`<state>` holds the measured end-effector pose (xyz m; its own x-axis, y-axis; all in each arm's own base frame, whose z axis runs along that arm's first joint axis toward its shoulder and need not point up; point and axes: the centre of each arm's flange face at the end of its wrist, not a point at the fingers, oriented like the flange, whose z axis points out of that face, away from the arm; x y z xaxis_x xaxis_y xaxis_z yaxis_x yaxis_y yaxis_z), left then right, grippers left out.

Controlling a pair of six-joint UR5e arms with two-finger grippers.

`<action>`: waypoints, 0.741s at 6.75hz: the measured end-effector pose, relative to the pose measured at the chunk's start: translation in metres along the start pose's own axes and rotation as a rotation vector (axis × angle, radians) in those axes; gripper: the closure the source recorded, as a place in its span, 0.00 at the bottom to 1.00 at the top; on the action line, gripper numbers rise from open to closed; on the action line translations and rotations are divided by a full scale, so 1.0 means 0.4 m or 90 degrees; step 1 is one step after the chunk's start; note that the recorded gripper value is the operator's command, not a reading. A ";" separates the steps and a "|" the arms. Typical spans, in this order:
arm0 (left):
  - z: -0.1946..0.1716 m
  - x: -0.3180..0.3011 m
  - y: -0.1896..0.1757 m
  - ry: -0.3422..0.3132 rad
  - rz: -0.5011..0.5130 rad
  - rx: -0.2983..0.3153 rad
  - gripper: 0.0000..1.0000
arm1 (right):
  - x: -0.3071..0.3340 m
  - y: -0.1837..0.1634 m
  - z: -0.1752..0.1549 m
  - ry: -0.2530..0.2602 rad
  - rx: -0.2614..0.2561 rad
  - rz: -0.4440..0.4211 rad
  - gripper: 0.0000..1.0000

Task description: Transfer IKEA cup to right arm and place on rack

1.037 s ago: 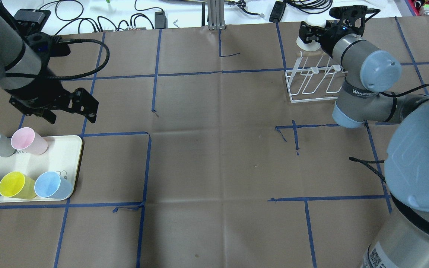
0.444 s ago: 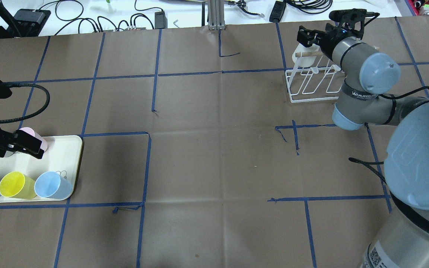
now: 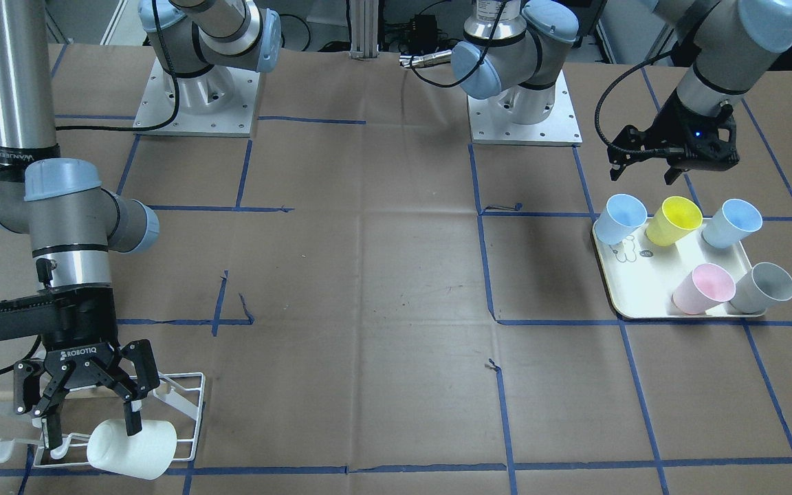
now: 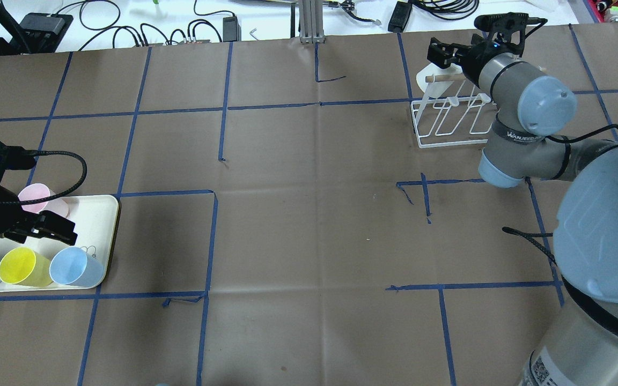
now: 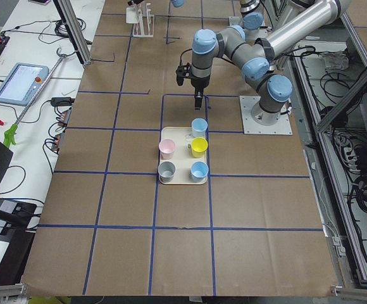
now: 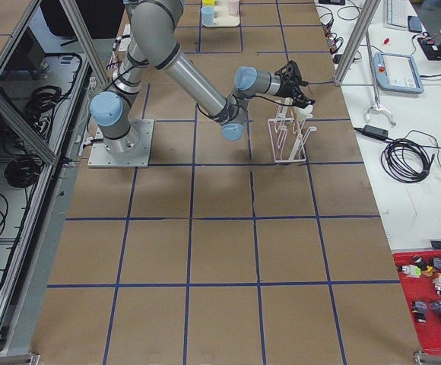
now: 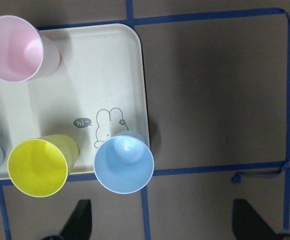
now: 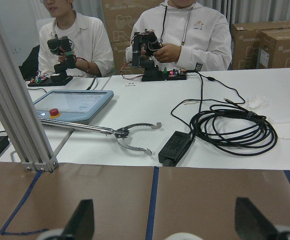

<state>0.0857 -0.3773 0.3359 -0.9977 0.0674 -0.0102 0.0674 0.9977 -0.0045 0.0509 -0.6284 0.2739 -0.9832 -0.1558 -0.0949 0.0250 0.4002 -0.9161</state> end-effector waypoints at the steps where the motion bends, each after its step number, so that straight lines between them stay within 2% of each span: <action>1: 0.077 0.003 0.009 -0.005 -0.001 0.003 0.03 | 0.000 -0.005 -0.001 0.001 0.001 0.001 0.00; 3: 0.183 0.004 0.017 0.005 -0.003 -0.015 0.03 | -0.008 -0.031 -0.015 -0.002 0.011 0.004 0.00; 5: 0.238 -0.002 0.022 0.019 -0.008 -0.036 0.05 | -0.041 -0.085 -0.045 -0.014 0.019 -0.001 0.00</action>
<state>0.0878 -0.3691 0.2407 -0.9983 0.0548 0.0190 0.0557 0.9971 0.0527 0.0629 -0.6231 0.3137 -0.9791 -0.1764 -0.1011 0.0287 0.3724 -0.9276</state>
